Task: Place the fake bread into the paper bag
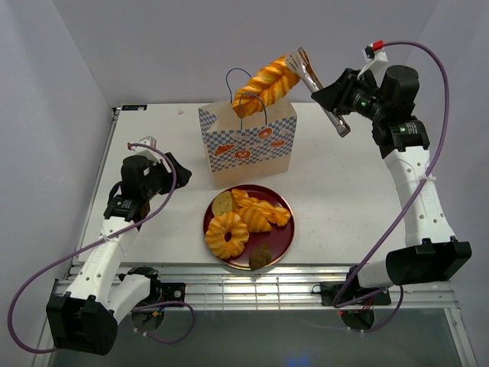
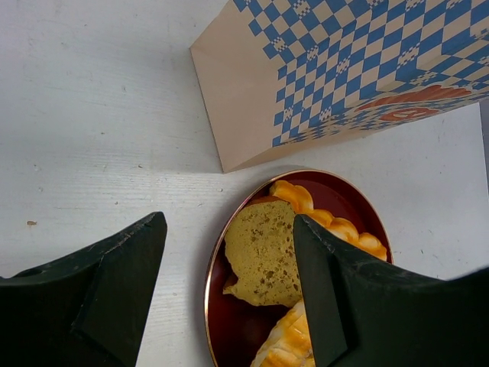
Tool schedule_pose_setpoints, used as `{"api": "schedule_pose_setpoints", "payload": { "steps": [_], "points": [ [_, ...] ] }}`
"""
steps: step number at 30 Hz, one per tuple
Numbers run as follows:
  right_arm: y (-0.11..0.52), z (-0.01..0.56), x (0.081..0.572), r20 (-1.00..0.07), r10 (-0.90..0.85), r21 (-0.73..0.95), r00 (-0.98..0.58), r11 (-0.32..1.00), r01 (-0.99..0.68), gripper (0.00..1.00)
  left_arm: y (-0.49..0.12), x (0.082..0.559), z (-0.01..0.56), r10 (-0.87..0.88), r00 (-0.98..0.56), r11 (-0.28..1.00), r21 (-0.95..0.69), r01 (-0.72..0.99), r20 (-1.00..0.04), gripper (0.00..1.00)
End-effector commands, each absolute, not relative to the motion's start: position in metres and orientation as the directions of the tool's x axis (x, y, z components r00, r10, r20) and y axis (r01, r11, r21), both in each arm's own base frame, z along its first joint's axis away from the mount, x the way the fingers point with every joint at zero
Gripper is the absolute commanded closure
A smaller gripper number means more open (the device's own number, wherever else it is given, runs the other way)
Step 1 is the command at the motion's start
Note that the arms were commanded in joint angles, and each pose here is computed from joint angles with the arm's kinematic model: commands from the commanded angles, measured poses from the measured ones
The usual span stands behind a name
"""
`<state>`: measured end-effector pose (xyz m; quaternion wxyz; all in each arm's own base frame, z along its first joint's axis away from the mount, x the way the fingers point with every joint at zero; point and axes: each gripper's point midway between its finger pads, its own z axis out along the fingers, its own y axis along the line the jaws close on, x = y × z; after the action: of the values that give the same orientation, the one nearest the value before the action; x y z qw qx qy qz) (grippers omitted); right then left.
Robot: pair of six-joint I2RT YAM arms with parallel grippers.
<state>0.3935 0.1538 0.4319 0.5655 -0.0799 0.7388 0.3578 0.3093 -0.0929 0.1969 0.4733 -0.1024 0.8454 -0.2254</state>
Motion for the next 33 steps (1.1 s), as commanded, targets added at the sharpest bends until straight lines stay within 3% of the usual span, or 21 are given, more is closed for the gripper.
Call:
{"api": "schedule_pose_setpoints", "payload": {
  "steps": [1,33],
  "points": [
    [0.157,0.464,0.376,-0.939,0.285,0.339,-0.190,0.698,-0.631,0.92,-0.099,0.311,0.209,-0.391,-0.511,0.864,-0.496,0.082,-0.765,0.22],
    [0.202,0.389,0.388,-0.940,0.185,0.331,-0.287,0.694,-0.639,0.92,-0.108,0.308,0.212,-0.392,-0.526,0.843,-0.523,0.122,-0.755,0.22]
  ]
}}
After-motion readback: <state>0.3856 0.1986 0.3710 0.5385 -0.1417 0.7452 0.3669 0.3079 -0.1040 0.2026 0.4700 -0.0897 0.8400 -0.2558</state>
